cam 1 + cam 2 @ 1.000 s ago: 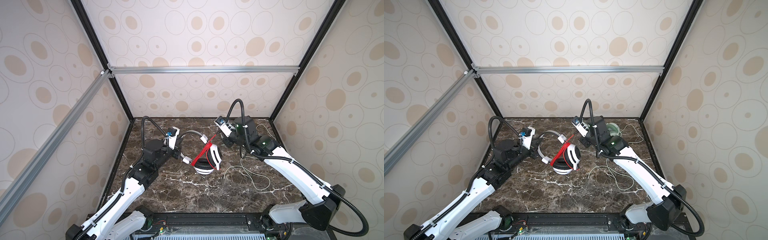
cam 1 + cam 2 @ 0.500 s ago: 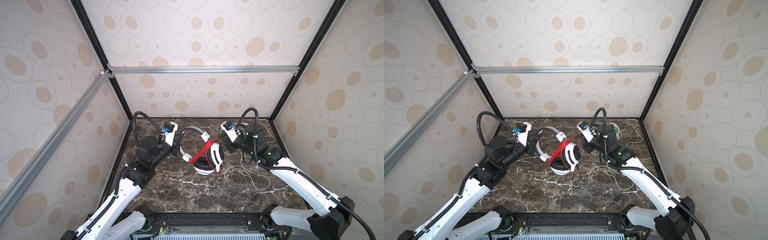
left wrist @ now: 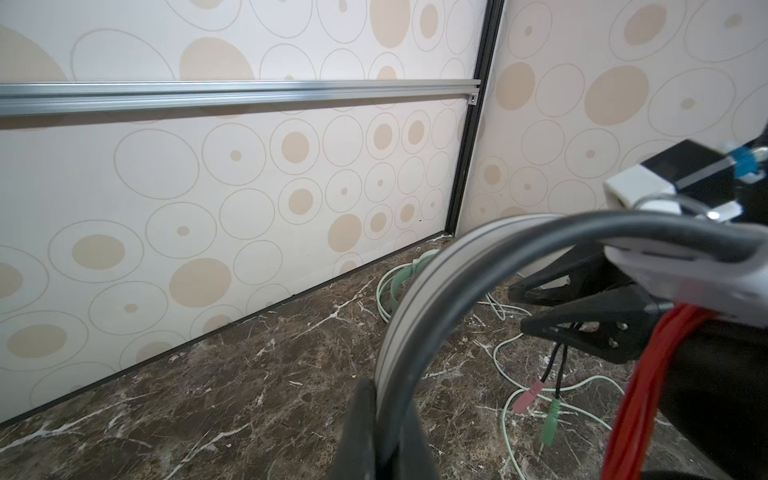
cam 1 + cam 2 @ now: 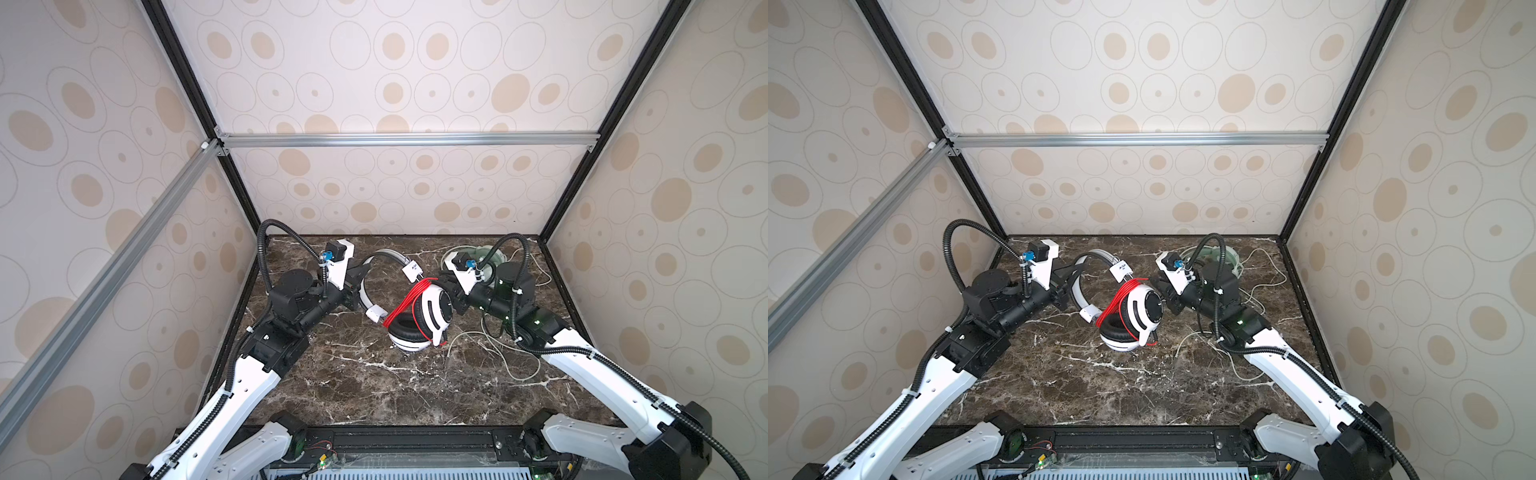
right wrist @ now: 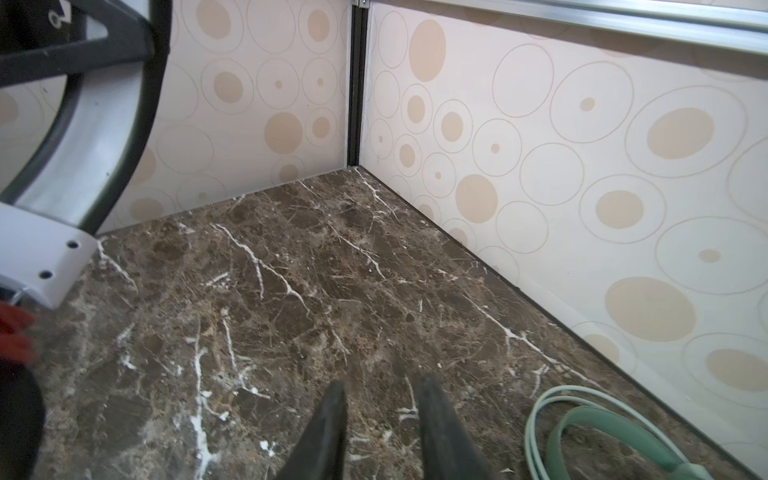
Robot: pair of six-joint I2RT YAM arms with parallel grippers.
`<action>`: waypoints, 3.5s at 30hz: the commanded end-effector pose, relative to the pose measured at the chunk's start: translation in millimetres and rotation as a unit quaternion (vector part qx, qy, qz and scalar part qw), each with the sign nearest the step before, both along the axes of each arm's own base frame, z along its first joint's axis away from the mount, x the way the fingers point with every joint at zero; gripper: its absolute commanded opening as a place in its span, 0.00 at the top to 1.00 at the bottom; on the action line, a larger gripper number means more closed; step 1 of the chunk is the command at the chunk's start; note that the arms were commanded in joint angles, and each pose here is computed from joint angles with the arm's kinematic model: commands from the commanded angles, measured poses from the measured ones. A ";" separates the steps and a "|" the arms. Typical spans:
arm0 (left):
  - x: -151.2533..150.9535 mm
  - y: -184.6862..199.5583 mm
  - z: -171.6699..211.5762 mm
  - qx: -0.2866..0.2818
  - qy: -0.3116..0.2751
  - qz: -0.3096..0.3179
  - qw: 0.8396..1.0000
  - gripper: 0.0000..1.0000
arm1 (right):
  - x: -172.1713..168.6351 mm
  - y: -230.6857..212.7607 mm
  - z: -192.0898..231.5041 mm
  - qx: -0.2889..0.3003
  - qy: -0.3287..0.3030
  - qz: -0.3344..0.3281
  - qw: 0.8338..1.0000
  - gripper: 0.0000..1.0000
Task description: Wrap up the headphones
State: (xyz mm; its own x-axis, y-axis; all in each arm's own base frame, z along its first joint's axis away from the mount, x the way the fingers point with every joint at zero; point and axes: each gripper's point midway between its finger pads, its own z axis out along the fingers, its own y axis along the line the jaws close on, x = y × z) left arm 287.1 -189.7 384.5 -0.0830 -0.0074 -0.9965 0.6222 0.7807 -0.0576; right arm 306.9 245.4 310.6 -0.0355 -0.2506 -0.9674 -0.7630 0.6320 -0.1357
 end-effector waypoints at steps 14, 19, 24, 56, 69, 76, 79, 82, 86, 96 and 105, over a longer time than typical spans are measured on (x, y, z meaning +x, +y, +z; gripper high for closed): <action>-16.8 1.0 90.1 -0.113 -0.072 -0.026 0.991 1.00 | -10.4 10.7 -2.4 0.143 0.015 0.038 0.989 0.62; -14.0 3.1 94.2 -0.122 -0.067 -0.017 0.990 1.00 | -14.3 7.6 -5.0 0.153 0.022 0.034 0.987 0.67; -11.0 5.2 99.3 -0.137 -0.060 -0.008 0.989 1.00 | -16.3 3.1 -7.7 0.165 0.024 0.024 0.986 0.76; 42.1 48.3 61.0 -0.396 0.110 0.155 0.899 1.00 | -20.9 6.8 -41.5 0.179 0.014 -0.068 0.981 1.00; 76.9 45.8 35.4 -0.397 0.127 0.217 0.883 1.00 | -41.2 41.5 -53.1 0.153 0.002 -0.064 0.986 1.00; 97.5 35.1 16.9 -0.368 0.131 0.247 0.887 1.00 | -44.7 52.0 -56.0 0.150 0.011 -0.062 0.987 1.00; 102.2 31.8 8.5 -0.359 0.133 0.256 0.888 1.00 | -45.6 55.6 -58.5 0.146 0.015 -0.068 0.987 1.00; 105.0 26.9 5.8 -0.360 0.135 0.252 0.888 1.00 | -42.6 57.2 -65.2 0.141 0.020 -0.081 0.986 1.00; 104.7 18.0 11.8 -0.358 0.135 0.242 0.892 1.00 | -39.0 60.3 -78.0 0.130 0.030 -0.088 0.987 1.00; 108.8 3.1 16.6 -0.341 0.135 0.240 0.899 1.00 | -46.0 73.4 -74.8 0.138 0.026 -0.078 0.987 1.00; 104.6 11.8 -9.1 -0.240 0.083 0.311 0.916 1.00 | -49.1 68.6 -53.3 0.167 0.054 -0.089 0.980 1.00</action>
State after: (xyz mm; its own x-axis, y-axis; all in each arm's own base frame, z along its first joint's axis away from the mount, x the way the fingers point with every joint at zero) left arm 389.6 -192.6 314.1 -0.2928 -0.4584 -0.8391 0.0172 0.8749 -0.4839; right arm 268.5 308.6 250.1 -0.1136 0.0742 -0.9907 -0.6153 0.7777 0.1288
